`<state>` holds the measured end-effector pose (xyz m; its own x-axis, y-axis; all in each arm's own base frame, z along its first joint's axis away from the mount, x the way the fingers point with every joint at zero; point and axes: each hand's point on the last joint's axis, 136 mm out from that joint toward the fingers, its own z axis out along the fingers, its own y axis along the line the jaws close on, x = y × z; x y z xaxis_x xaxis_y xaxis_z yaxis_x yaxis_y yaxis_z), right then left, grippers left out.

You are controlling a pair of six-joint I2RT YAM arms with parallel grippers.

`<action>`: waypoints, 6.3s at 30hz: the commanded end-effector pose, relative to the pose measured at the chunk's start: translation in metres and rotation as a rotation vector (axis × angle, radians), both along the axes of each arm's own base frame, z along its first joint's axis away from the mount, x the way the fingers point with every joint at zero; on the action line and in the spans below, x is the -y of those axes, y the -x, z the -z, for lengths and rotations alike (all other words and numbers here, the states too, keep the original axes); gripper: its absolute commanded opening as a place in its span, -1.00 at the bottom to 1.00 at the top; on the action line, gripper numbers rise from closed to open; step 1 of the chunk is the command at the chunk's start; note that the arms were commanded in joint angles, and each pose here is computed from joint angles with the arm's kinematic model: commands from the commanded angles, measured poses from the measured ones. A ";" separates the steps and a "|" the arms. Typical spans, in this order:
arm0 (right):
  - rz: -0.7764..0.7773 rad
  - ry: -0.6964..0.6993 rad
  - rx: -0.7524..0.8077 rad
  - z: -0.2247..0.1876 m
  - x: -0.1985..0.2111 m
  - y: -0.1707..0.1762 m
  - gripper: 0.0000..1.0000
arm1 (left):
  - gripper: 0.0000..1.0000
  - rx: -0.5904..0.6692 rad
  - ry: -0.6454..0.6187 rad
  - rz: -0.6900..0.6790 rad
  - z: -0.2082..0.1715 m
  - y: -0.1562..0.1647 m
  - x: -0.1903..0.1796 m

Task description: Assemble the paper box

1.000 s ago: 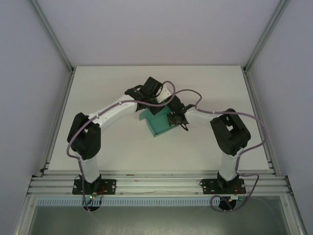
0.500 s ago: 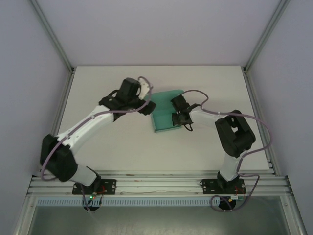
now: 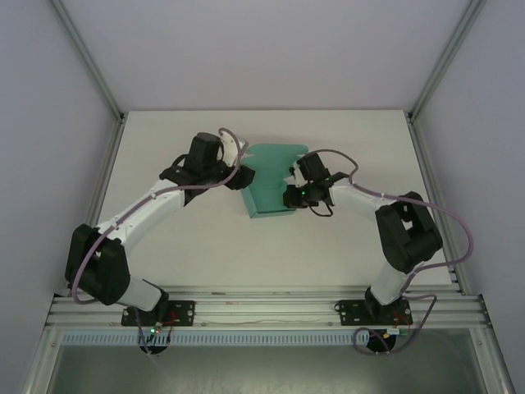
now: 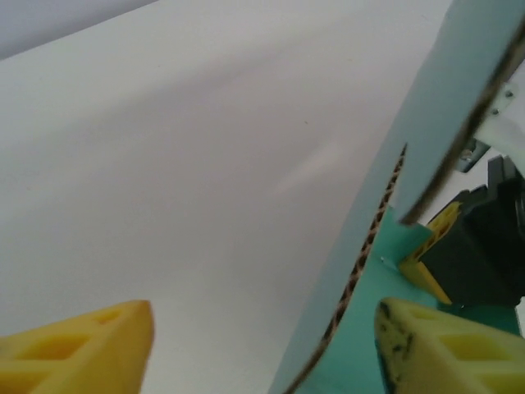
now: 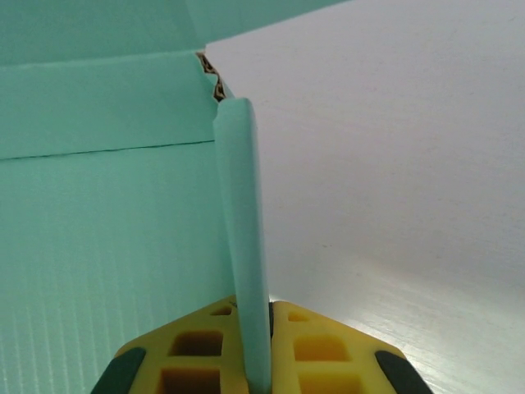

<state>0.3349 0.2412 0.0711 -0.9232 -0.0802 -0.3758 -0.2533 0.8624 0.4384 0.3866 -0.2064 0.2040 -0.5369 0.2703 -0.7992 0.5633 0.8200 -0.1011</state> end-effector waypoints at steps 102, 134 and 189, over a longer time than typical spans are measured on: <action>-0.649 0.274 0.227 -0.064 0.049 -0.079 -0.34 | 0.03 -0.178 -0.274 0.500 0.067 -0.053 0.014; 0.661 -0.060 0.346 -0.105 0.041 -0.134 -1.00 | -1.00 -0.152 0.145 -0.610 0.044 -0.099 0.012; 0.096 0.454 0.526 0.016 0.041 -0.023 -1.00 | 1.00 -0.264 0.331 -0.620 0.022 -0.014 -0.037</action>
<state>0.3850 0.2114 0.0980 -0.5595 -0.0830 -0.8246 -0.1575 0.9875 0.0075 0.3906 -0.1921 0.1753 -0.6970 -0.2923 -0.6548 0.0367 0.8974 -0.4397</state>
